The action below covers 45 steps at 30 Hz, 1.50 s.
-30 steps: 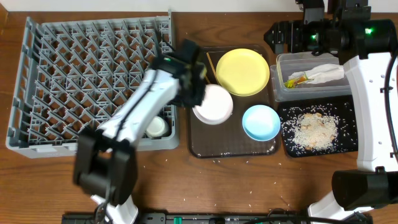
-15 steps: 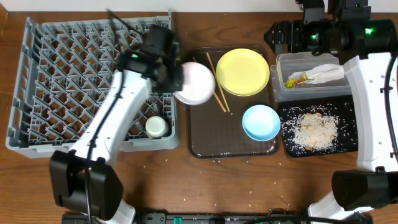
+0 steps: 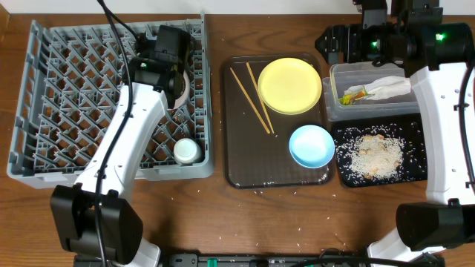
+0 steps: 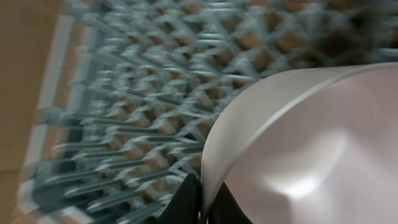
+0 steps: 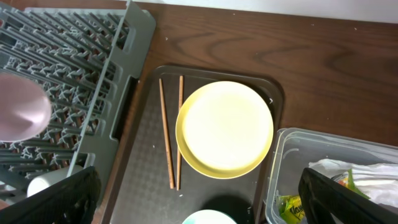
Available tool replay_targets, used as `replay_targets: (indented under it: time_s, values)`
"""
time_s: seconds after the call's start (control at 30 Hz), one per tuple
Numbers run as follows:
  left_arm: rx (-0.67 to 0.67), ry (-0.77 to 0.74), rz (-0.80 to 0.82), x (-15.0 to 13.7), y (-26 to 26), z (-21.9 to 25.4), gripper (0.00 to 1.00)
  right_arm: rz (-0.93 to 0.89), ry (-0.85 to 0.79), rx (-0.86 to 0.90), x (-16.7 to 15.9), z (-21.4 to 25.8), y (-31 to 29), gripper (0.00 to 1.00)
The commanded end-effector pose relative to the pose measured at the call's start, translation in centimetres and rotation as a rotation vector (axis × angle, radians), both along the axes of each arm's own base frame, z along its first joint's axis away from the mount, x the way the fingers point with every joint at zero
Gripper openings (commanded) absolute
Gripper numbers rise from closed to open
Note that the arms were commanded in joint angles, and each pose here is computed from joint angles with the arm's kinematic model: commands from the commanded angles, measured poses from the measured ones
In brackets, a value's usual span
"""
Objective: Sort waste into correct bins and load items into the dishwasher
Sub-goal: 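Lift the pink bowl and carry it over the dish rack, then place the pink bowl in the rack and move the left gripper back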
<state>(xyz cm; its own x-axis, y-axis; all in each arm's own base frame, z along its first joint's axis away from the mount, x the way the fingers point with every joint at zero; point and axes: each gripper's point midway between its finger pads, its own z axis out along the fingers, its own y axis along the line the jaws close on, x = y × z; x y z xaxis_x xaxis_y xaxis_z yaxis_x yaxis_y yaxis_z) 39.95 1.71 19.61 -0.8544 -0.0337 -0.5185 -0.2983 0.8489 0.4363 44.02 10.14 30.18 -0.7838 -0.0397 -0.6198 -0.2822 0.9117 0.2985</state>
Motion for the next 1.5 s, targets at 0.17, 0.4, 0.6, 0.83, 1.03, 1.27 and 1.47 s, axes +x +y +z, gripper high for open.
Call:
replay_targets:
  time_s: [0.17,0.4,0.6,0.83,1.03,1.27,1.47]
  values:
    - [0.280,-0.112,0.139,-1.9,2.2,3.7,0.07,-0.003,-0.010,0.001,0.0,0.4,0.0,0.99]
    - [0.410,-0.164,0.149,-3.0,0.8,2.8,0.07,-0.003,-0.010,0.001,0.0,0.4,0.0,0.99]
    - [0.506,-0.211,0.174,-3.4,0.6,2.0,0.07,-0.003,-0.010,0.001,0.0,0.4,0.0,0.99]
    - [0.499,-0.220,0.195,-2.8,0.2,-0.1,0.07,-0.003,-0.010,0.001,0.0,0.4,0.0,0.99]
    - [0.531,-0.209,0.166,-2.2,-0.9,-1.7,0.07,-0.003,-0.010,0.001,0.0,0.4,0.0,0.99]
    - [0.550,-0.204,0.115,-2.1,-2.6,-2.3,0.07,-0.003,-0.010,0.001,0.0,0.4,0.0,0.99]
    - [0.487,-0.152,0.076,-2.5,-4.0,-3.7,0.08,-0.003,-0.010,0.001,0.0,0.4,0.0,0.99]
